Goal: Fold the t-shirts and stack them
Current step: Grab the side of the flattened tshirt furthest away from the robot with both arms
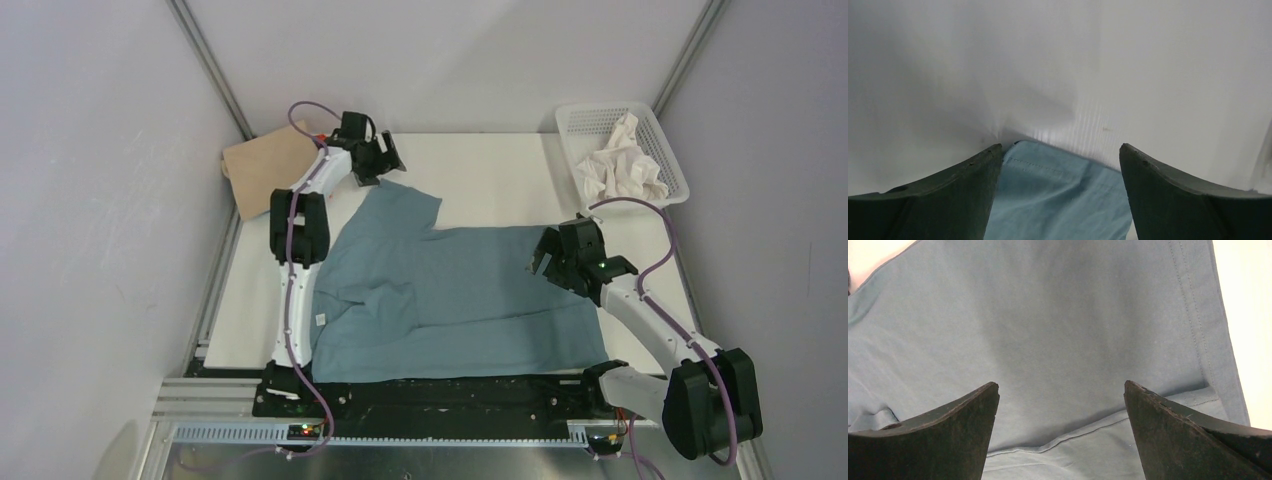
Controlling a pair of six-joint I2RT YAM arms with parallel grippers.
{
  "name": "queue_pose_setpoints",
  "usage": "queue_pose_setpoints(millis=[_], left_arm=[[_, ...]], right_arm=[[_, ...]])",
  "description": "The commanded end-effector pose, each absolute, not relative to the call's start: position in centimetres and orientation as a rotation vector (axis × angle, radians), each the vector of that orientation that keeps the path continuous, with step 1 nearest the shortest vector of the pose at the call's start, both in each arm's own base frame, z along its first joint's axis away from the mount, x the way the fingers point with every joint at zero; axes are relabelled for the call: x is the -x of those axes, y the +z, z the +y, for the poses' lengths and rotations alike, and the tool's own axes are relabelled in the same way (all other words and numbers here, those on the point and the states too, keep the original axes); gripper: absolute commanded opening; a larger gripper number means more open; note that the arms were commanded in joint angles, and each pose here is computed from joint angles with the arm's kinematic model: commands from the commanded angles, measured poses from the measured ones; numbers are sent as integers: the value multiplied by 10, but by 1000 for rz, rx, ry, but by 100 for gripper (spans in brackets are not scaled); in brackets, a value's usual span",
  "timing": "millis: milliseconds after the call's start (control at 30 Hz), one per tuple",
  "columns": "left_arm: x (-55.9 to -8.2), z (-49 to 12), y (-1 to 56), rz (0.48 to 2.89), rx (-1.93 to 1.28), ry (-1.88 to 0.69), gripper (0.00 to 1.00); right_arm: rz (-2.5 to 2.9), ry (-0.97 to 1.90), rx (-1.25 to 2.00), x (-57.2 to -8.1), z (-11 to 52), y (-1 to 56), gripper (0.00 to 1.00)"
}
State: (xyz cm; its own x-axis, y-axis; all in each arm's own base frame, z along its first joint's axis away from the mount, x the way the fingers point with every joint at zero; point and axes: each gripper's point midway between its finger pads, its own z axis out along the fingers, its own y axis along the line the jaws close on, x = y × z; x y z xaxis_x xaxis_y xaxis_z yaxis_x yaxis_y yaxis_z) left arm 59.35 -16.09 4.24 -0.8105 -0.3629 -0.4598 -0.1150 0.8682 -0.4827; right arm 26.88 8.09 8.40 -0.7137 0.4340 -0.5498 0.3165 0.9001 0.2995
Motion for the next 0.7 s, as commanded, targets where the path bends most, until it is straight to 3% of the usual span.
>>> queue_pose_setpoints(millis=[0,267,367,533,667], left_arm=[[-560,-181,43,2565,291,-582,88],[-525,-172,36,2642,214,-182,78],[-519,-167,31,2654,194,-66,67],[-522,-163,34,2651,219,-23,48],[-531,-169,47,2621,192,-62,44]], right_arm=[[2382,263,-517,-279,83,99,100],[2383,238,-522,-277,79,99,100],[2391,239,-519,-276,79,97,100],[2383,228,-529,-278,78,97,100],[2320,219,-529,-291,75,107,100]])
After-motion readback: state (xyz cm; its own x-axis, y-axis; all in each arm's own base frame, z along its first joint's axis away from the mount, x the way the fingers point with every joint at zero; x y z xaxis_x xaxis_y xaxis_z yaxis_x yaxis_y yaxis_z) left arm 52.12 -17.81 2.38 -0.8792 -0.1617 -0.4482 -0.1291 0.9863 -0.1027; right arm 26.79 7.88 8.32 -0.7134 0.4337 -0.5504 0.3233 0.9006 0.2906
